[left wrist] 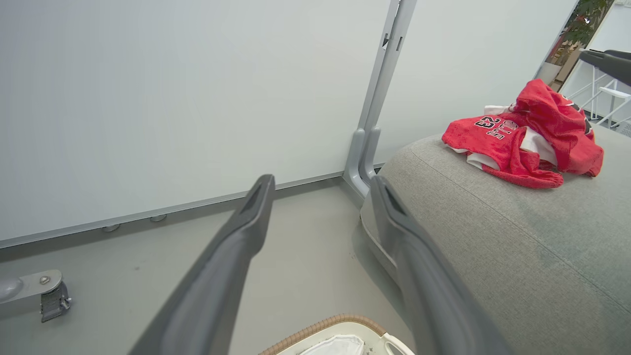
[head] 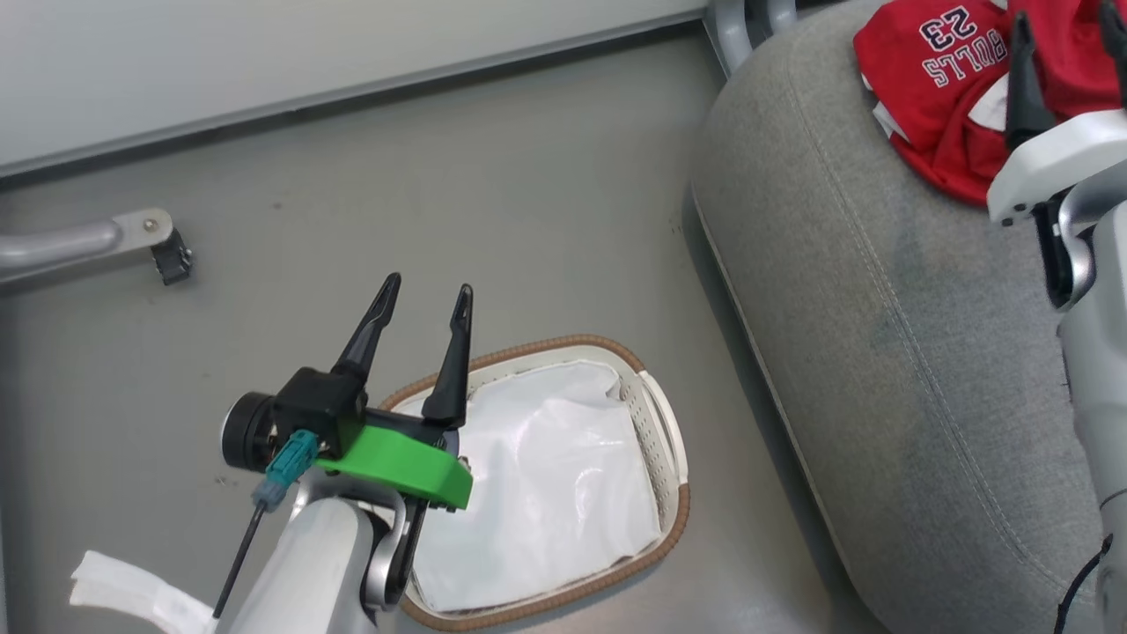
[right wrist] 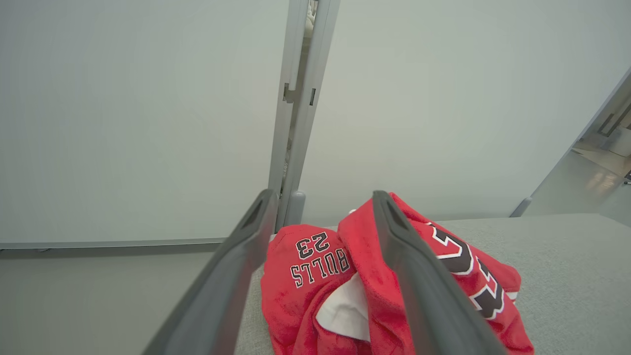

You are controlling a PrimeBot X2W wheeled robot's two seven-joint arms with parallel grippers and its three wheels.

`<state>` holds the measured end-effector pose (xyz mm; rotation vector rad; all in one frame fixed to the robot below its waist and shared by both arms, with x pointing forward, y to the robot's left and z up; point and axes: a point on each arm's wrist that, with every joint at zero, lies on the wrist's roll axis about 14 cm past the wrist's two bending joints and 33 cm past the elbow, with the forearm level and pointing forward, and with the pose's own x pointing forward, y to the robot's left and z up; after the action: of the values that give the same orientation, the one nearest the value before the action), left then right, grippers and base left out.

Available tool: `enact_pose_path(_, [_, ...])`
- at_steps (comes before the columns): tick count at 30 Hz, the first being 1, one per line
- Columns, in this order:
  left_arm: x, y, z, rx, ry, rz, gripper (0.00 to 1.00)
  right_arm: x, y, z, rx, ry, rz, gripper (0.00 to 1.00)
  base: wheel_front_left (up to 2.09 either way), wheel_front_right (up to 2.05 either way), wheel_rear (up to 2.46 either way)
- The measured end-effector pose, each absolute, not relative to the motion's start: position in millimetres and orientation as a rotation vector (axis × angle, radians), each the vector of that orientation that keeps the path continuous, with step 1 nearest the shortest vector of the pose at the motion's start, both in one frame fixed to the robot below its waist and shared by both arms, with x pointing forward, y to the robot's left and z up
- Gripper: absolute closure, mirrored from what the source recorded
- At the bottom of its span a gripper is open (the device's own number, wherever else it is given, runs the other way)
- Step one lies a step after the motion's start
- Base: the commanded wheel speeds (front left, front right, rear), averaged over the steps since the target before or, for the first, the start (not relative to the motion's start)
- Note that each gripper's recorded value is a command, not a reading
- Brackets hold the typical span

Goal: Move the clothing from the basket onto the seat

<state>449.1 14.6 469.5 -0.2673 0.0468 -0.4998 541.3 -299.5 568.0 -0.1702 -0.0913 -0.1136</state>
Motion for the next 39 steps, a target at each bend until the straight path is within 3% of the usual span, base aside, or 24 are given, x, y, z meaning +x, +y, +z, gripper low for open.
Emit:
enact_pose_path(11, [417.3,108.5,479.8,-0.256,0.026,-0.196,0.0,497.8,-198.7,586.3,-0.029,-0.216,0.071,0.0,0.0,0.0,0.0])
enact_pose_path(22, [371.4,161.9,476.3,-0.265,0.02,-0.048,0.0,437.3,-131.0,550.5,0.106,-0.172,0.206,0.0,0.0,0.0,0.0])
enact_pose_path(39, [341.4,168.8,466.8,-0.293,0.041,-0.024,0.0,396.1,-129.9,521.9,0.165,-0.107,0.201,0.0,0.0,0.0,0.0])
